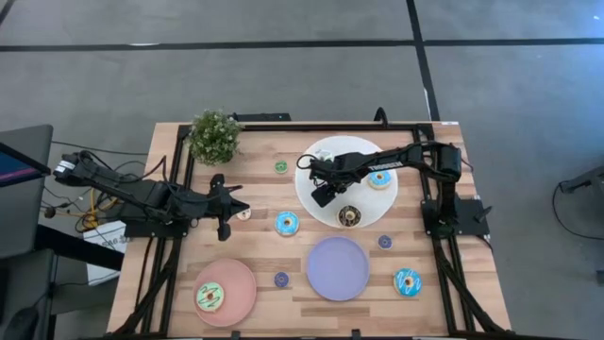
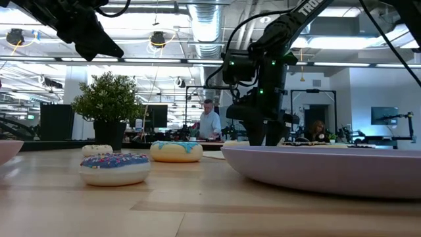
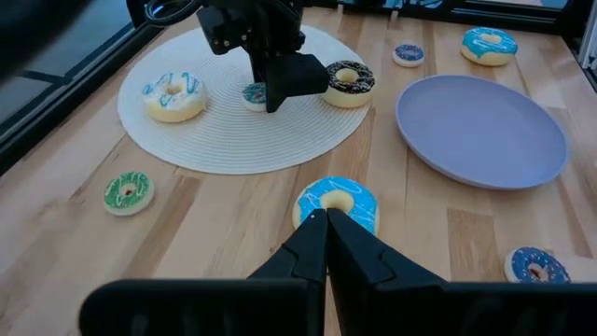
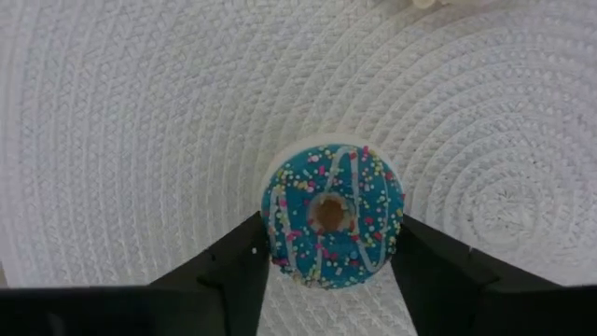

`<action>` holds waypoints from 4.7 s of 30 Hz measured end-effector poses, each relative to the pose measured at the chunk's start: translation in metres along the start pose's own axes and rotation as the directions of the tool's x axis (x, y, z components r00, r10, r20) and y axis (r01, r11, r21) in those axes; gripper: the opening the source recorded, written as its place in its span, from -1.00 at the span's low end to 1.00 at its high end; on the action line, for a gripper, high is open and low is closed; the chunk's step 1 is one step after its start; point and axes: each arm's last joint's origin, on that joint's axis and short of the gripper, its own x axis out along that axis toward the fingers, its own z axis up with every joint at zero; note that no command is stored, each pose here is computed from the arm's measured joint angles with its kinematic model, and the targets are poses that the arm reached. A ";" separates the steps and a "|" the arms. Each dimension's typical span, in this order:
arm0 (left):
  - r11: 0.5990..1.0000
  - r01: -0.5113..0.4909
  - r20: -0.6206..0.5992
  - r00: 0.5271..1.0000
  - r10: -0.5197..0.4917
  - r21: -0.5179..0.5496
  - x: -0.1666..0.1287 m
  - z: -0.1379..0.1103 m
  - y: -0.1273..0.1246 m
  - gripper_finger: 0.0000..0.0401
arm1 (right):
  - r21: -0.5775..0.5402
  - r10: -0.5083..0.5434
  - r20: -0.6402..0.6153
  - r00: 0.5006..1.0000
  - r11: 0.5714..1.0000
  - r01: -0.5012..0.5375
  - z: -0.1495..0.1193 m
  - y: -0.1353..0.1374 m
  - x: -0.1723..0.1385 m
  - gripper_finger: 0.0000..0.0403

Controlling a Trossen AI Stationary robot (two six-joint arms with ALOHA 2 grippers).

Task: Pick & Place donuts
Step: Put the small dark green donut on the purple plate, then put the left big light blue donut on the pink plate

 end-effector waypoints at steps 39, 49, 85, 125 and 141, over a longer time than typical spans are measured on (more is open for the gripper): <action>1.000 -0.012 0.008 1.000 0.012 0.000 0.000 0.001 0.000 -1.00 | 0.137 0.204 0.065 0.977 0.968 -0.211 -0.144 0.100 -0.100 -0.19; 0.999 -0.044 0.021 0.999 0.044 -0.004 0.000 0.001 0.001 -1.00 | 0.195 0.187 -0.010 0.982 0.964 -0.182 -0.160 0.123 -0.062 -0.18; 1.000 -0.018 0.014 1.000 0.018 -0.011 0.000 0.001 0.000 -1.00 | 0.229 0.182 -0.027 0.983 0.958 -0.172 -0.157 0.120 -0.064 0.21; 1.000 -0.002 0.009 1.000 0.002 -0.015 0.000 0.001 0.000 -0.74 | -0.090 0.282 0.134 0.950 0.958 -0.272 -0.108 0.061 -0.139 0.21; 1.000 -0.003 0.009 1.000 0.003 -0.016 0.000 0.001 0.000 -0.74 | -0.128 0.279 0.140 0.950 0.957 -0.262 -0.107 0.061 -0.139 0.21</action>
